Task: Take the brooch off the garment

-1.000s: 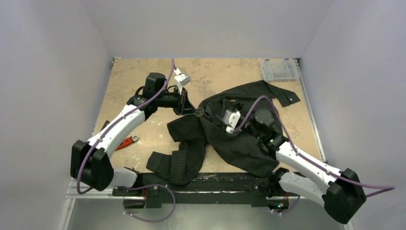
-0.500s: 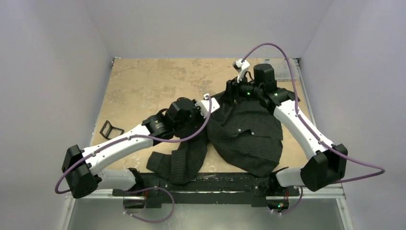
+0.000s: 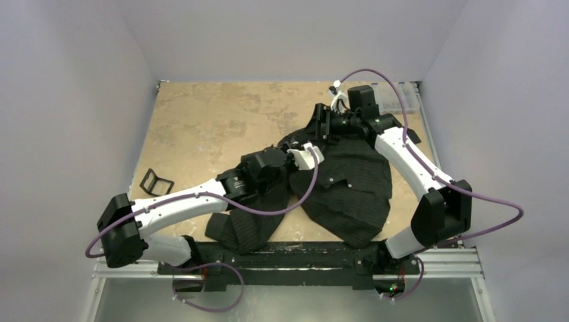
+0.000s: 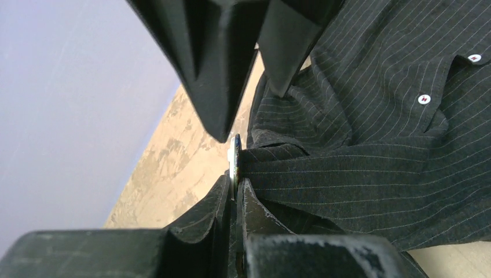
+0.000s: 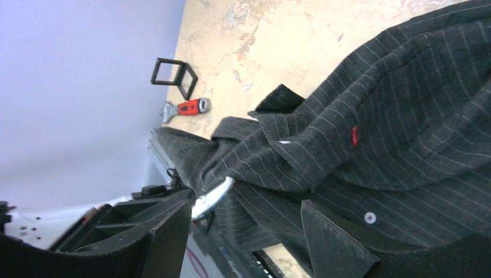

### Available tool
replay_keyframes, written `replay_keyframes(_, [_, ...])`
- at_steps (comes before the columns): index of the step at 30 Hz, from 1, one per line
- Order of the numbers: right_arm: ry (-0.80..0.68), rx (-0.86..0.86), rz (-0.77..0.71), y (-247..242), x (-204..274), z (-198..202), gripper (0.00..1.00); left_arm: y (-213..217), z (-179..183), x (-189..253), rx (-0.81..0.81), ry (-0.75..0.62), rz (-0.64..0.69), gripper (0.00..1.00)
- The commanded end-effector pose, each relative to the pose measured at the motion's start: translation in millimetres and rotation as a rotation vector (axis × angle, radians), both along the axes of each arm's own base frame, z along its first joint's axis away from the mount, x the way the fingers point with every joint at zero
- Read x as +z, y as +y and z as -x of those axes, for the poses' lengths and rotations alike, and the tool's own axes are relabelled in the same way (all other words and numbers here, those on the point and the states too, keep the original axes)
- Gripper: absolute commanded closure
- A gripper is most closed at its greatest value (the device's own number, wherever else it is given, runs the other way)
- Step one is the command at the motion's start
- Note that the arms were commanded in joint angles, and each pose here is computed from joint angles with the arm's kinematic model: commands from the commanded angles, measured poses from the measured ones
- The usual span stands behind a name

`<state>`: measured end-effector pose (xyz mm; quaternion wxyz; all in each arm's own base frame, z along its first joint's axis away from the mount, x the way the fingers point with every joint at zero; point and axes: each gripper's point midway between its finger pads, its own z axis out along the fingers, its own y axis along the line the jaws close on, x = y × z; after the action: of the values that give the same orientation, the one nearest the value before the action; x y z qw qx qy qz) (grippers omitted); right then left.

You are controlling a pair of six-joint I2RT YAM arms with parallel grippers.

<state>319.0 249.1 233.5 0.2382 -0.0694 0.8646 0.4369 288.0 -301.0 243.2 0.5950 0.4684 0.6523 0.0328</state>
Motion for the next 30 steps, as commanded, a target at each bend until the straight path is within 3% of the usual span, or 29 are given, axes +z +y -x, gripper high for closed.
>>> replay_keyframes(1, [0.046,-0.003,-0.113,11,26,1,0.28,-6,-6,20,0.021,-0.090,0.031,1.00])
replay_keyframes(14, [0.142,0.024,-0.159,20,7,4,0.47,-20,-5,18,0.000,-0.109,0.007,1.00])
replay_keyframes(20, [0.178,0.037,-0.185,24,3,6,0.71,-23,-4,15,-0.003,-0.126,-0.016,1.00])
replay_keyframes(22, [0.192,0.044,-0.201,26,4,7,0.89,-23,-5,15,-0.003,-0.131,-0.019,1.00])
replay_keyframes(24, [0.212,0.068,-0.233,29,7,11,1.00,-24,-6,14,-0.004,-0.136,-0.024,1.00])
replay_keyframes(28, [0.213,0.084,-0.250,30,9,12,1.00,-24,-7,16,-0.002,-0.149,-0.035,1.00])
replay_keyframes(30, [0.200,0.080,-0.247,28,10,11,1.00,-24,-6,15,-0.006,-0.137,-0.041,0.80])
